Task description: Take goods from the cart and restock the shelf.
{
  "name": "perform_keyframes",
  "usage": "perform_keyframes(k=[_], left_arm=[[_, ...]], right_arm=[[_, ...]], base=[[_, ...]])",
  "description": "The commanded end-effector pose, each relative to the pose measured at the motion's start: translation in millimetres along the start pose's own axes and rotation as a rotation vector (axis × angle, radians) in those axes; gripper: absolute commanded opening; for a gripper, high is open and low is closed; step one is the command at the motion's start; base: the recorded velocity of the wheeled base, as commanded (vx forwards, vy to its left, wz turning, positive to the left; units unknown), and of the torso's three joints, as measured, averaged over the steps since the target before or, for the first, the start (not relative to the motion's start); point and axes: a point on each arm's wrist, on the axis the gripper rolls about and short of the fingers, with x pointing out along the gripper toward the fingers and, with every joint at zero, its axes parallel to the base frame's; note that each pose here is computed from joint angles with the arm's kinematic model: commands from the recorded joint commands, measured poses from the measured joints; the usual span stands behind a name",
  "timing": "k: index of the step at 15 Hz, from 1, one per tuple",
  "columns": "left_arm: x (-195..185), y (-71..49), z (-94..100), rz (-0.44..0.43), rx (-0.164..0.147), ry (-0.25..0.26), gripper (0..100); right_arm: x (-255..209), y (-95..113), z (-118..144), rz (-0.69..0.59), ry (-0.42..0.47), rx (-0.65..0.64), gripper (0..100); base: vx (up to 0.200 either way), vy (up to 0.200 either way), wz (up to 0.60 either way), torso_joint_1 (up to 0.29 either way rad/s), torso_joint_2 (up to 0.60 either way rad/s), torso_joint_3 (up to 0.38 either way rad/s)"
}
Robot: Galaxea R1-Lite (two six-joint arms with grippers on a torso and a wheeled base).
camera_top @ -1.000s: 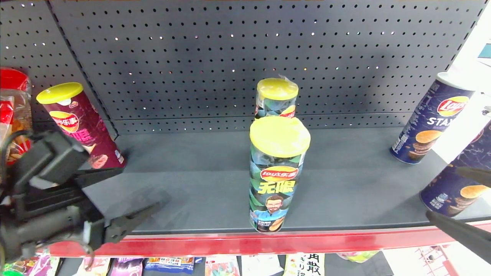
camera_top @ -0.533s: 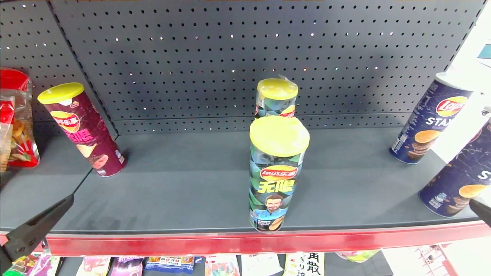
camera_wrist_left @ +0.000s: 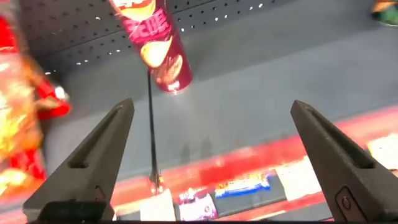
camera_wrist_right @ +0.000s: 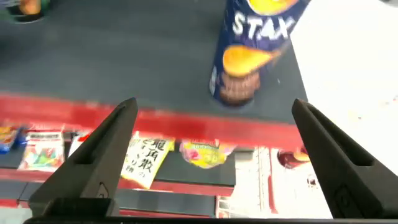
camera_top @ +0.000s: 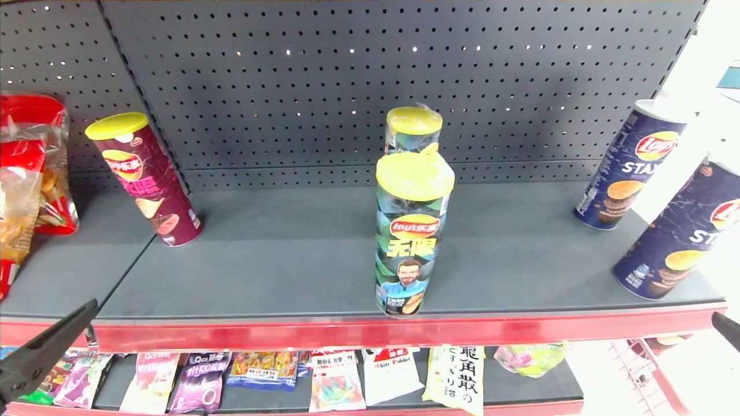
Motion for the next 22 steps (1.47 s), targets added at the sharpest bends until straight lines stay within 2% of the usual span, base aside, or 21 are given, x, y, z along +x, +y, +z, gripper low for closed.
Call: perform_keyframes(k=[1, 7, 22], left_arm=[[0.2, -0.1, -0.6, 0.002, 0.000, 0.002, 100], [-2.6, -0.2, -0.9, 0.002, 0.001, -0.009, 100], [-6.9, -1.8, -7.4, 0.001, 0.008, -0.008, 100]], right_arm=[[-6.1, 0.9, -6.3, 0.012, -0.012, -0.002, 100], [-10.7, 1.3, -7.9, 0.027, -0.030, -0.006, 100], [-9.9, 1.8, -10.1, 0.031, -0.021, -0.024, 100]], base=[[-0.200, 0.000, 0.00, -0.007, 0.00, 0.002], [-0.033, 0.000, 0.00, 0.000, 0.00, 0.002], [0.000, -0.200, 0.00, 0.003, 0.01, 0.000]])
